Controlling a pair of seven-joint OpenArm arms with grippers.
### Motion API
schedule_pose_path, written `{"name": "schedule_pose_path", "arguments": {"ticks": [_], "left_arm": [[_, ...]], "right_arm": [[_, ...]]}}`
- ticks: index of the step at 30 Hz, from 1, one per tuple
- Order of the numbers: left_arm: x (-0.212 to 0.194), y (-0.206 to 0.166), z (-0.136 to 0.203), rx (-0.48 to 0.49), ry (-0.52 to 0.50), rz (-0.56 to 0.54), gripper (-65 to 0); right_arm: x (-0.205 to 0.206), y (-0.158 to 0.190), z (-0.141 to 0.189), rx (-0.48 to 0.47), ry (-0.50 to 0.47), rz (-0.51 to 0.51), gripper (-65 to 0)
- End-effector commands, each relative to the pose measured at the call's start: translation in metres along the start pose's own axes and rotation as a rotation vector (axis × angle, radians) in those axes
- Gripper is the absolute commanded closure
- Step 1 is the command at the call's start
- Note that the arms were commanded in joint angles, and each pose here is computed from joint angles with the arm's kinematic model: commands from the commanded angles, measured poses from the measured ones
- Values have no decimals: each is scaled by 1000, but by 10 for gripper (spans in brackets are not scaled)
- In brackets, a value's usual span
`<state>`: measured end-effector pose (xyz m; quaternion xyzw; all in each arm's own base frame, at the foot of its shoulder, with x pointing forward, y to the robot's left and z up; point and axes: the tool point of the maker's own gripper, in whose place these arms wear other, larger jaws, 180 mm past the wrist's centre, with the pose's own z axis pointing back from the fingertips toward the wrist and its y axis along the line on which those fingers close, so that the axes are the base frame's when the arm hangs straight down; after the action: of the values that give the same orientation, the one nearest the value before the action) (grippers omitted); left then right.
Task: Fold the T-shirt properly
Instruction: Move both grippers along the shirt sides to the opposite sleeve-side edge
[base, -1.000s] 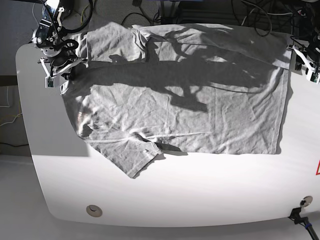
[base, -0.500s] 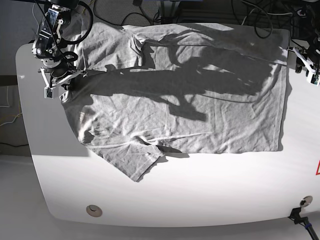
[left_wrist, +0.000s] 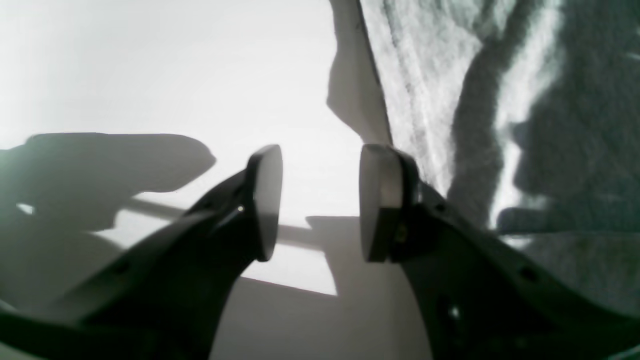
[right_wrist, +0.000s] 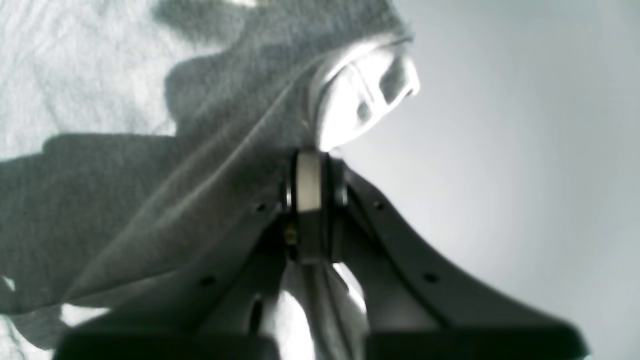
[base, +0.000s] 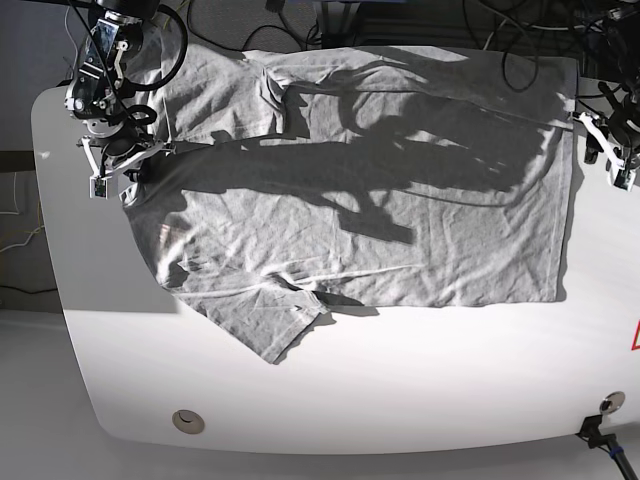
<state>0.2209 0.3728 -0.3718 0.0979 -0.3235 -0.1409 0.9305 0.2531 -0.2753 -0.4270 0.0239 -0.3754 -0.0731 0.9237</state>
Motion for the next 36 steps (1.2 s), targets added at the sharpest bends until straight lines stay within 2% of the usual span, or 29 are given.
{"name": "schedule_pose_path", "arguments": {"ticks": [1, 4, 7, 14, 18, 28, 33, 36], "left_arm": [[11, 7, -2, 5, -36, 3, -288], [12, 0, -12, -23, -31, 14, -330], [7, -13, -21, -64, -9, 13, -330], [20, -24, -40, -100, -28, 48, -330], [7, -32, -50, -132, 9, 73, -329], [21, -27, -54, -125, -19, 83, -329], [28, -20, -62, -123, -25, 111, -329], [31, -14, -64, -96, -11, 81, -329]], "right_arm": [[-1, -4, 1, -11, 20, 16, 0], [-1, -4, 1, -11, 20, 16, 0], [-1, -4, 1, -9, 20, 19, 0], [-1, -4, 1, -8, 22, 20, 0], [-2, -4, 2, -8, 23, 20, 0], [5, -3, 0, -6, 8, 20, 0], [9, -4, -14, 1, 16, -14, 0], [8, -12, -21, -7, 34, -25, 0]]}}
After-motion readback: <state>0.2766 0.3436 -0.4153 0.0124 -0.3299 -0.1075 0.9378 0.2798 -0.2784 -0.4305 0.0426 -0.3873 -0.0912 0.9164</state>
